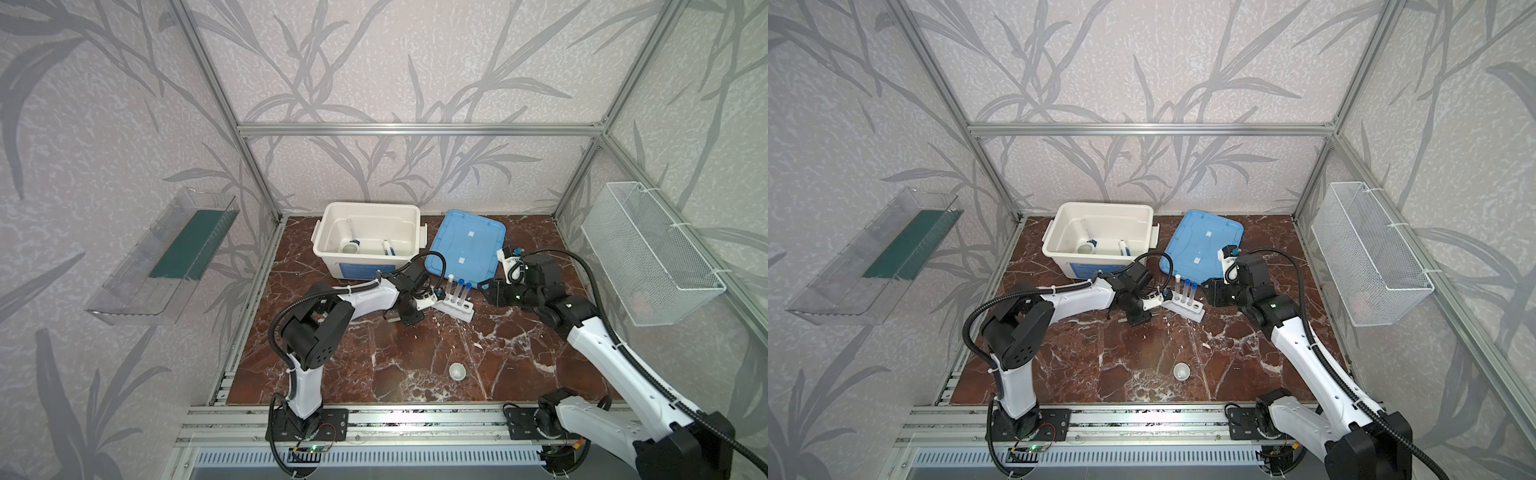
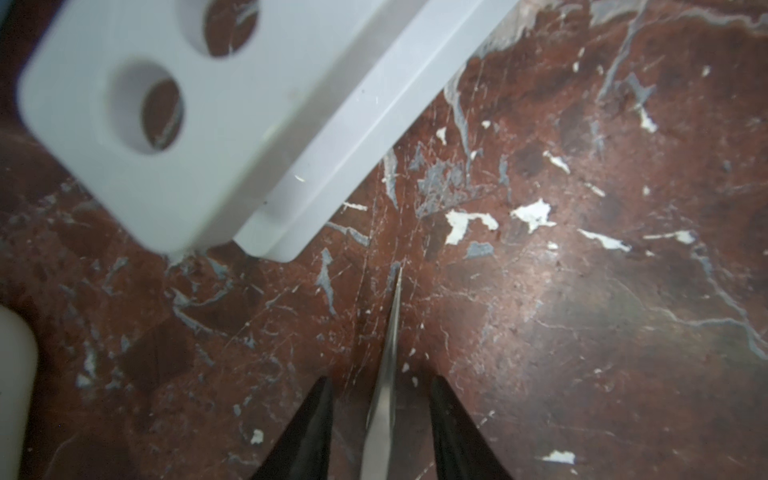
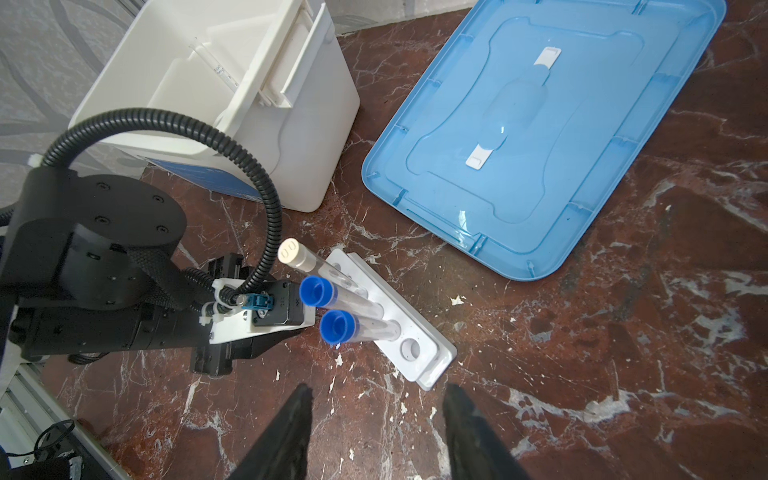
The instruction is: Organize the chemistry lab equipment
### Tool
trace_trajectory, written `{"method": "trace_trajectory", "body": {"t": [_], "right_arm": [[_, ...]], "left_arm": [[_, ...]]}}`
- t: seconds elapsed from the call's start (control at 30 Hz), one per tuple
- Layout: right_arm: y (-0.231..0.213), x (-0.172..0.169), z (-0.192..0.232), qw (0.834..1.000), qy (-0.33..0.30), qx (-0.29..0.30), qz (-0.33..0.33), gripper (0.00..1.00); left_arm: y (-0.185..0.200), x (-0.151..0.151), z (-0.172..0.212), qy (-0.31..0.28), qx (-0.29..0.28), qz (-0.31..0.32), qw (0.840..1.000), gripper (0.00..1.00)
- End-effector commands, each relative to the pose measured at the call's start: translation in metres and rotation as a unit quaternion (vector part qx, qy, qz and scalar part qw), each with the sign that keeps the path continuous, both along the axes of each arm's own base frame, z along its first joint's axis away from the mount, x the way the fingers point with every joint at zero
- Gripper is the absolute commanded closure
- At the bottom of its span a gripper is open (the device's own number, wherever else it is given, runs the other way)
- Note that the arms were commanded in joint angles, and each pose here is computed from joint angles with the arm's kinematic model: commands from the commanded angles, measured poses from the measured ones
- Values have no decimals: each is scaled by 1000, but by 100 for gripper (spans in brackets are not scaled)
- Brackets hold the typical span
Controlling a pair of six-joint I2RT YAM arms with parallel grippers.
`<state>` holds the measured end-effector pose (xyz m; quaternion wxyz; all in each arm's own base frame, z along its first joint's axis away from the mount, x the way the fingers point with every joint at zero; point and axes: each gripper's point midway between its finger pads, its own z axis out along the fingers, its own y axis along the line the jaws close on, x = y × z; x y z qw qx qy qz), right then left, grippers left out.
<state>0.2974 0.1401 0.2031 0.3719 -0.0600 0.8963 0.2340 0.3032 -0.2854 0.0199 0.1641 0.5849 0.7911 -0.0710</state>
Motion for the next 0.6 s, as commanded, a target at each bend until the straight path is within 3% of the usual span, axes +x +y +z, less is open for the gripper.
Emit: {"method": "trace_trajectory", "body": {"t": [0.0, 0.3, 0.57], "right_arm": [[0, -1, 3, 1000, -8, 10, 2, 48], [-1, 0, 3, 1000, -8, 10, -2, 48], [-2, 0, 4, 1000, -9, 11, -5, 48]], "left_arm": [[3, -2, -3, 14, 13, -13, 1000, 65], [4, -5, -3, 23, 18, -16, 999, 83], [5, -8, -3, 28, 19, -17, 999, 91]]}}
